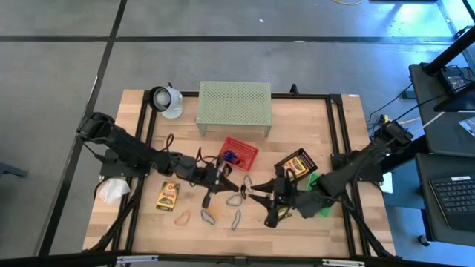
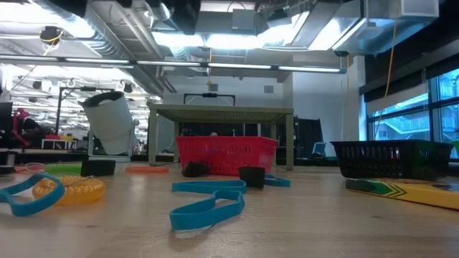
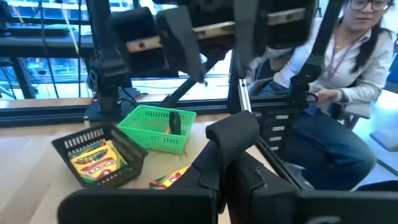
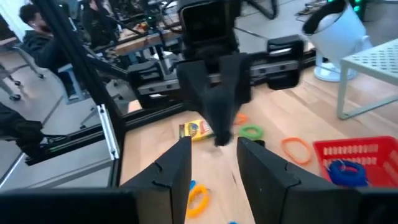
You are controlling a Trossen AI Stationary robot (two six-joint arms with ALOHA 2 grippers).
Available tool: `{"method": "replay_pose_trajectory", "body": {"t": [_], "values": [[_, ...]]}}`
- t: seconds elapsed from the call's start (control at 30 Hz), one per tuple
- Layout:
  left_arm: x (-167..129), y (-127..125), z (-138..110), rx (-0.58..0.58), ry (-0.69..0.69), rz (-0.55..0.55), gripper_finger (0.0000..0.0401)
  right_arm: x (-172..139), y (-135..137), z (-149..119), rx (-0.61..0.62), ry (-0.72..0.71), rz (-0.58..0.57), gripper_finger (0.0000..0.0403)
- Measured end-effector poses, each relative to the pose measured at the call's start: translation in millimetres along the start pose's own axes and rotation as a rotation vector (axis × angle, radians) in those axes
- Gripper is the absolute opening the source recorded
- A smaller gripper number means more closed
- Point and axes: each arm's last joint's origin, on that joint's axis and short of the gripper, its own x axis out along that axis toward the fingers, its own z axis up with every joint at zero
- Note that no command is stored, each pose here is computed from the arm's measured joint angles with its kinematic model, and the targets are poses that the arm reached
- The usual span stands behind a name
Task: Pick & Place Office Desk Supplies
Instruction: Put the black rubber band into the green bin
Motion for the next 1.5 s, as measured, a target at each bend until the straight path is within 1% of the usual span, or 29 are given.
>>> {"method": "replay_pose_trajectory", "body": {"t": [0.1, 0.23, 0.3, 0.5, 0.7, 0.87, 1.0, 1.2, 1.27, 1.33, 1.4, 1.47, 1.5], "values": [[0.4, 5.9, 0.4, -0.010, 0.001, -0.010, 0.0001, 10.3, -4.4, -1.9, 0.003, -0.005, -0.019, 0.0130], [0.7, 10.8, 0.3, -0.013, 0.005, -0.001, 0.0001, 15.9, -7.9, -0.7, 0.009, -0.016, -0.032, 0.0130], [0.7, 12.7, 0.5, -0.015, 0.005, -0.007, 0.0001, 19.4, -8.3, -1.6, -0.001, -0.018, -0.024, 0.0130], [0.8, 15.9, 1.2, -0.026, 0.000, -0.003, 0.0001, 34.1, -11.8, -5.2, 0.019, -0.012, 0.019, 0.0130], [0.9, 15.1, 1.2, -0.033, 0.000, -0.025, 0.0001, 39.8, -15.7, -3.1, -0.009, -0.026, 0.015, 0.0130], [0.9, 15.1, 1.2, -0.037, 0.000, -0.025, 0.0001, 46.3, -19.9, 1.7, -0.008, -0.036, 0.054, 0.0130], [0.8, 15.0, 0.6, -0.041, 0.003, -0.026, 0.0001, 54.4, -23.2, 0.0, 0.004, -0.038, 0.072, 0.0130], [0.8, 15.1, -1.1, -0.042, 0.014, -0.035, 0.0001, 61.5, -25.7, -3.0, 0.016, -0.053, 0.062, 0.0129], [0.8, 14.8, -0.2, -0.041, 0.006, -0.041, 0.0001, 61.4, -25.3, -1.9, 0.022, -0.064, 0.065, 0.0121], [0.8, 14.6, -0.2, -0.041, 0.007, -0.044, 0.0001, 61.5, -25.4, -2.2, 0.020, -0.063, 0.062, 0.0099], [0.8, 14.4, -0.1, -0.041, 0.006, -0.048, 0.0001, 61.5, -25.5, -2.2, 0.018, -0.063, 0.060, 0.0065], [0.8, 14.4, -0.1, -0.041, 0.007, -0.050, 0.0001, 61.6, -25.7, -2.1, 0.012, -0.063, 0.060, 0.0023], [0.8, 14.4, -0.1, -0.041, 0.007, -0.051, 0.0001, 61.6, -25.7, -2.1, 0.004, -0.065, 0.057, 0.0013]]}}
